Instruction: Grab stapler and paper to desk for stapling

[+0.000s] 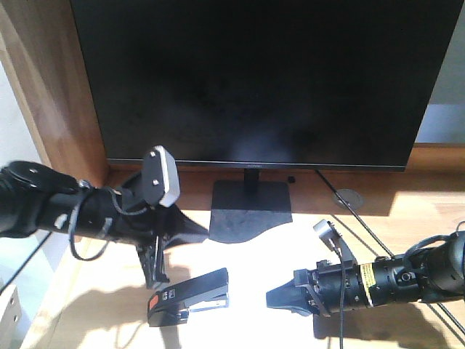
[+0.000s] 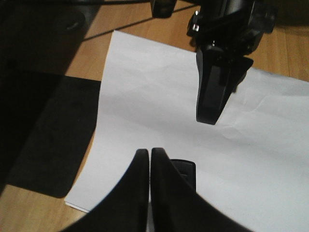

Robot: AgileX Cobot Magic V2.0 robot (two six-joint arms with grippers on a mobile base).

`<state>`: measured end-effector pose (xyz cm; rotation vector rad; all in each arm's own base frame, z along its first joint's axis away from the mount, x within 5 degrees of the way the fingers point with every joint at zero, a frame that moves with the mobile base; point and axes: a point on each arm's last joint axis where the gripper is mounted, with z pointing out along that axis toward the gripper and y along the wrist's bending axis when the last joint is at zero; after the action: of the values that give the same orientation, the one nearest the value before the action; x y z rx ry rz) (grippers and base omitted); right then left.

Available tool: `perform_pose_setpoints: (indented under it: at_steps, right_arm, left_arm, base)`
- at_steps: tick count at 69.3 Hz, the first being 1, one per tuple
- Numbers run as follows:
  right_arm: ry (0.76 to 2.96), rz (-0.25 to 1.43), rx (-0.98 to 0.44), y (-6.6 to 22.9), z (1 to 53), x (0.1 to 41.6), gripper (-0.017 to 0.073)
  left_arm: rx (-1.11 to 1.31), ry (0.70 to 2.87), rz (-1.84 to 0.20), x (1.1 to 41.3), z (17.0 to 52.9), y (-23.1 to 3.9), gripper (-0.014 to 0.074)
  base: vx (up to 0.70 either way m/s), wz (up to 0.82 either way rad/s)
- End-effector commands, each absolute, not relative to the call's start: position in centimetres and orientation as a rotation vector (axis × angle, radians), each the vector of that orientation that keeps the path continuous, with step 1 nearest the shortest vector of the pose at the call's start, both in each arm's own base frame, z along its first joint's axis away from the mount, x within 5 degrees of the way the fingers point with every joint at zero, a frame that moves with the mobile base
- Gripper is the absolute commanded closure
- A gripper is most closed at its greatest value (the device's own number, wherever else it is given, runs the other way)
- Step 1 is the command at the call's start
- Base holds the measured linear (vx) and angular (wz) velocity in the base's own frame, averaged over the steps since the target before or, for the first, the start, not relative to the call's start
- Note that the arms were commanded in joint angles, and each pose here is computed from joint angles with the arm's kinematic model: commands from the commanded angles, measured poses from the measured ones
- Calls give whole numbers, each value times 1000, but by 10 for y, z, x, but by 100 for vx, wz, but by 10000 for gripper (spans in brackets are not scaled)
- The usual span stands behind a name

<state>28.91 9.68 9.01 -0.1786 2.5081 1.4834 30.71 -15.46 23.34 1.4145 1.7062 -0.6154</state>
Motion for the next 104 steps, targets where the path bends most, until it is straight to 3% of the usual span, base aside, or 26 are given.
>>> perform_pose_setpoints:
  at_steps: [1,15,35,42,59,69,85,96,104]
  right_arm:
    - [2408,1536,-228,99,109,294,526]
    - [2408,1528,-231,99,109,294,406]
    - [2416,1459,-278,97,115,294,-30]
    - [2422,1391,-314,95,121,294,-90]
    - [2508,1024,-408,81,141,294,-57]
    - [2468,911,-389,77,156,295,-33]
    - [2375,595,-301,60,186,302,20]
    - [2282,425,-246,49,212,301,143]
    - [2220,370,-230,45,229,297,304]
  left_arm:
    - [1359,1630,-601,301,265,-156,600]
    - [1334,1624,-579,298,275,-154,600]
    - [1280,1675,-627,297,276,-154,600]
    - [1276,1683,-631,297,276,-153,600]
    - [1273,1746,-534,293,284,-146,600]
    - [1238,1841,-421,290,288,-135,600]
    - [1189,2017,-192,285,292,-114,600]
    - [1062,2169,-23,284,293,-97,600]
    - [914,2245,92,285,296,-85,600]
  base:
    - [0,0]
    - [0,0]
    - [0,0]
    - [0,0]
    - [0,0]
    - [0,0]
    - [0,0]
    - [0,0]
    - [0,0]
